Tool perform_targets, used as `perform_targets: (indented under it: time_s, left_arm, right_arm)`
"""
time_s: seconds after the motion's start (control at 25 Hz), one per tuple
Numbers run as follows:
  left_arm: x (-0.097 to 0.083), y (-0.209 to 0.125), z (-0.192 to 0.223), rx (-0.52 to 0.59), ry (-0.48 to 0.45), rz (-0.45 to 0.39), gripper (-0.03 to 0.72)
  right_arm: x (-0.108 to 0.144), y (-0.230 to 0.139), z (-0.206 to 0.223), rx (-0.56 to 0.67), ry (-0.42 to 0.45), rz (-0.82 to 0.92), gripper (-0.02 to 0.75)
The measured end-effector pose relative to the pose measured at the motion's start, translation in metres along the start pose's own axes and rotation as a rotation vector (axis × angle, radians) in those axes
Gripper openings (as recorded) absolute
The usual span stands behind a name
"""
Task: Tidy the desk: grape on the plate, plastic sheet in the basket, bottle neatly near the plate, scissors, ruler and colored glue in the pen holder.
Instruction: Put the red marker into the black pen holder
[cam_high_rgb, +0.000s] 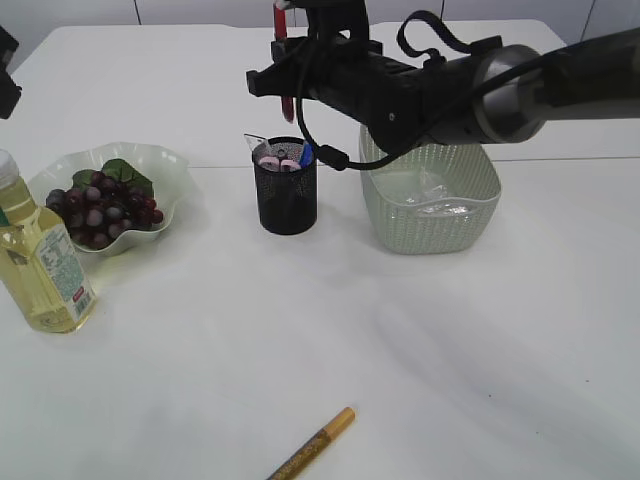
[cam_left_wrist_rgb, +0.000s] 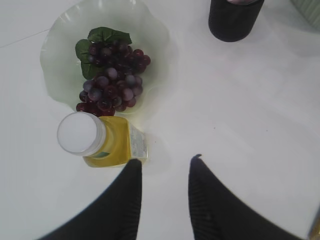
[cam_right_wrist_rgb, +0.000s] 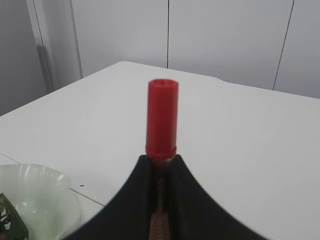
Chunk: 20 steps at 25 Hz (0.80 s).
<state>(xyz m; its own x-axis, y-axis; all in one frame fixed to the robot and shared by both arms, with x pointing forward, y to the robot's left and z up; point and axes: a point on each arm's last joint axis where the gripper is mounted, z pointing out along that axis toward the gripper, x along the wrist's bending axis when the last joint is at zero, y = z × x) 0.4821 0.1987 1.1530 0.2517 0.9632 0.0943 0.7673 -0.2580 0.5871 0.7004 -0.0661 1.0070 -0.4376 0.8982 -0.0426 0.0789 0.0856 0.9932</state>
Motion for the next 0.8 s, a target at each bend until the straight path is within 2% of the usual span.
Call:
perform_targets:
  time_s: [0.28,0.8]
  left_arm:
    - [-0.001,0.001,0.006,0.009,0.006,0.007,0.237]
    - [-0.002,0.002,0.01,0.013,0.007,0.009,0.237]
  right_arm:
    - [0.001,-0.02,0.006,0.039,0.002,0.001,0.034]
    - [0.001,-0.026,0.008,0.06,0.002,0.025,0.058]
